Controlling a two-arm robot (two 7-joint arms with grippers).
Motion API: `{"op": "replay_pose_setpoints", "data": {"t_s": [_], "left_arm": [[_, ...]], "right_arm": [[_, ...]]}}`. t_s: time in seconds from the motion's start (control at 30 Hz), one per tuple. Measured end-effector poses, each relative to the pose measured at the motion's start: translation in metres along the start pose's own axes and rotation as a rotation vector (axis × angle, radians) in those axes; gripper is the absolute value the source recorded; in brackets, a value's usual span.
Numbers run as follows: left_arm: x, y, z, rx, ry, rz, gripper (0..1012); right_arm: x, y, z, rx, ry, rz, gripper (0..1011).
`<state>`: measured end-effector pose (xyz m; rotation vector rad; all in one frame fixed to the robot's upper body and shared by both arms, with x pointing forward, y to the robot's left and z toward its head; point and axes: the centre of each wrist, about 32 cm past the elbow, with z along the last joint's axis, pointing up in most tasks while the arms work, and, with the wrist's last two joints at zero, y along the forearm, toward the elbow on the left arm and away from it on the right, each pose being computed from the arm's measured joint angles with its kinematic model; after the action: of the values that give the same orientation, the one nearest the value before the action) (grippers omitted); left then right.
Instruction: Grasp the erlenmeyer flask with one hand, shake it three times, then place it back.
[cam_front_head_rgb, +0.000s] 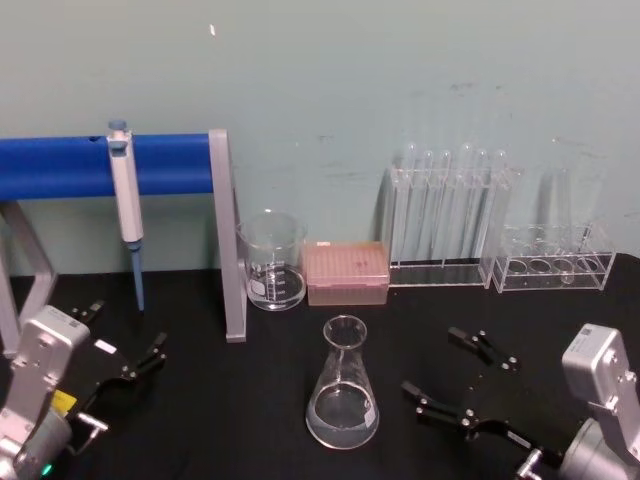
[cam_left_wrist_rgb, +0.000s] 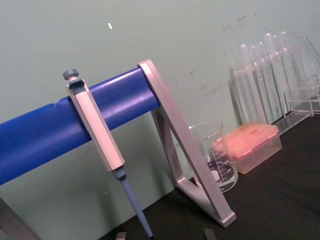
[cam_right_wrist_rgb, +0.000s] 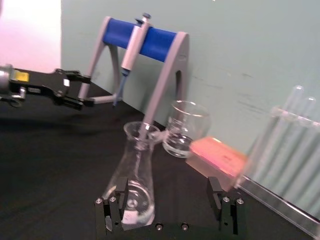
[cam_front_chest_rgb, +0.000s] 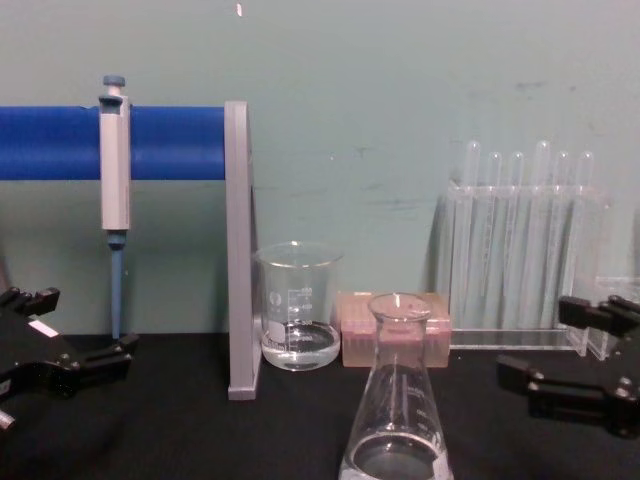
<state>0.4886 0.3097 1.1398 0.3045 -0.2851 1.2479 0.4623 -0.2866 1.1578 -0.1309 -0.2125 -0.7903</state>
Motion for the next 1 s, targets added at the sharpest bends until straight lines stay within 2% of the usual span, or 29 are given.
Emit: {"op": "replay_pose_setpoints", "data": {"t_s": [0.3, 0.6, 1.0], "left_arm": [[0.0000, 0.0000, 0.0000, 0.000, 0.000, 0.000, 1001], [0.0000, 0.0000, 0.0000, 0.000, 0.000, 0.000, 1001], [0.0000, 0.0000, 0.0000, 0.000, 0.000, 0.000, 1001]], "right_arm": [[-0.001, 0.015, -0.002, 0.032, 0.051, 0.044, 1000], [0.003, 0.032, -0.006, 0.040, 0.128, 0.071, 1000], [0.009, 0.054, -0.010, 0.048, 0.175, 0.094, 1000]]}}
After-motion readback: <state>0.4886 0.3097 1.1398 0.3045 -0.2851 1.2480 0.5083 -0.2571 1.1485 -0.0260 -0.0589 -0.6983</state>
